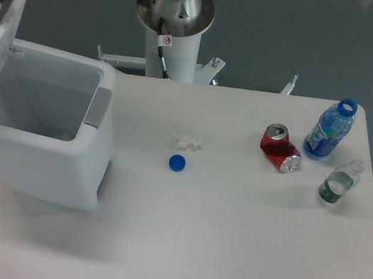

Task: Close the trash can

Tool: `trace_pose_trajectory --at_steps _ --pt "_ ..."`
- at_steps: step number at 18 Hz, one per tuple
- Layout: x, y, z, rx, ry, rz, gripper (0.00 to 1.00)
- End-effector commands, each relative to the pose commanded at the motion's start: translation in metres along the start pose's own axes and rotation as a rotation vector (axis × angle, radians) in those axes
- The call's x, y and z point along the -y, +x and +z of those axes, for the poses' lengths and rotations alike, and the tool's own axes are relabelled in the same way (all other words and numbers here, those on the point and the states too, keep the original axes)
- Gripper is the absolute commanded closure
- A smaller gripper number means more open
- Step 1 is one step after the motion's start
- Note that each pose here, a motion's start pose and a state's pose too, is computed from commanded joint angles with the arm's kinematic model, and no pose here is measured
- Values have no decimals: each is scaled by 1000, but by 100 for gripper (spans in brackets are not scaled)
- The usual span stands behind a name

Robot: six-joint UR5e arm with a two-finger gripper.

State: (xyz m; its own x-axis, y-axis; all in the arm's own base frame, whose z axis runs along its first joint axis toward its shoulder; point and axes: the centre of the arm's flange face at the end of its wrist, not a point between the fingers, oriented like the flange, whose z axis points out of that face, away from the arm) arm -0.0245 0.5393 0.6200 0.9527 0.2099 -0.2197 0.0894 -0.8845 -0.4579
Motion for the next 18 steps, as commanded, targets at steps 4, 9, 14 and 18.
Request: trace_pose_trajectory --at_steps 4,9,14,18 --pt "-3 -8 15 5 -24 -15 98" --pt "-5 -24 21 15 -35 -41 98" --pt "-8 -36 33 23 -57 -59 98" --pt "-14 -38 50 25 -71 -64 98"
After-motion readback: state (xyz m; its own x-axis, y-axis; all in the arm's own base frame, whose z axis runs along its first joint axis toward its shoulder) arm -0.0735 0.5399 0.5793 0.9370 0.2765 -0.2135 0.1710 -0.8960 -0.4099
